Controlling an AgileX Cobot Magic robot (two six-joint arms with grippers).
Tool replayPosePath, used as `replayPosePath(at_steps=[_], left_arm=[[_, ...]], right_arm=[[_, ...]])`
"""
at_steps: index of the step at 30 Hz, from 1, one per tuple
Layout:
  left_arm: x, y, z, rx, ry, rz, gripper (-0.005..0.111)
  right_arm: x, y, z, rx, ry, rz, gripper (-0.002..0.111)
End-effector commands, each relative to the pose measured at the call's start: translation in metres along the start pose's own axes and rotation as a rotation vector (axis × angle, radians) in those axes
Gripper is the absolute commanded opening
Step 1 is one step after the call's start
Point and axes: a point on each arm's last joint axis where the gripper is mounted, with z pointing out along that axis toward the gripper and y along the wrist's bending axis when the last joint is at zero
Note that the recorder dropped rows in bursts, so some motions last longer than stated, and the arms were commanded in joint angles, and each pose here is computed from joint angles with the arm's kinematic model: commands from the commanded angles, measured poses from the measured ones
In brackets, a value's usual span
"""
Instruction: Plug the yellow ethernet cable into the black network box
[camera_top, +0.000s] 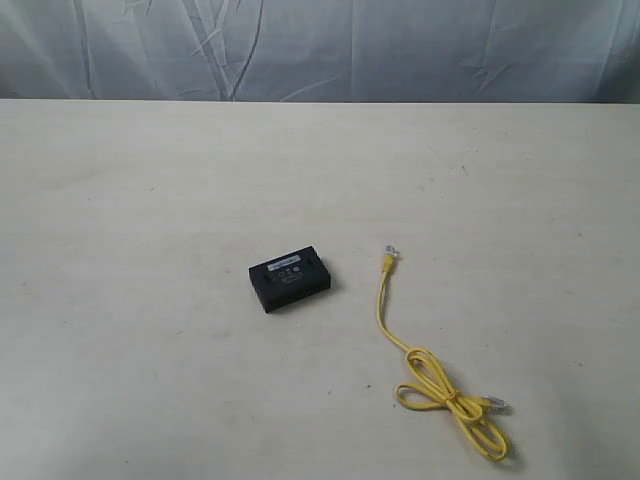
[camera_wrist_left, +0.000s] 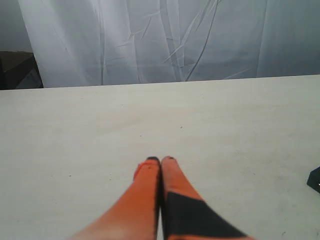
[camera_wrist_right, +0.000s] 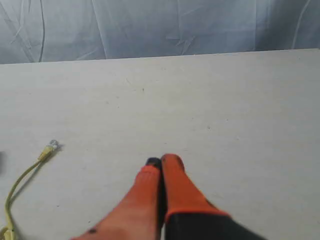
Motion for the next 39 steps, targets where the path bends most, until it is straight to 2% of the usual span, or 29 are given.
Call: replayPosePath(at_steps=[1, 13, 24, 27, 30, 39], left_arm=[[0.000, -0.001, 0.000, 0.008, -0.015, -0.009, 0.000], [0.000, -0.001, 0.000, 0.008, -0.015, -0.009, 0.000], [0.000, -0.001, 0.000, 0.008, -0.015, -0.009, 0.000], [0.000, -0.001, 0.000, 0.008, -0.015, -0.009, 0.000], [0.000, -0.001, 0.000, 0.008, -0.015, -0.009, 0.000], [0.000, -0.001, 0.000, 0.008, -0.015, -0.009, 0.000]], right_arm=[[-0.002, -0.001, 0.000, 0.007, -0.035, -0.009, 0.000], [-0.046, 0.001, -0.013, 0.010, -0.536, -0.057, 0.000], [-0.060, 0.001, -0.023, 0.005, -0.730, -0.052, 0.000], [-0.057, 0.001, -0.021, 0.006, -0.694, -0.051, 0.000], [-0.060, 0.000, -0.020, 0.003, -0.568, 0.000, 0.000], [-0.093, 0.001, -0.006, 0.005, 0.068, -0.012, 0.000]])
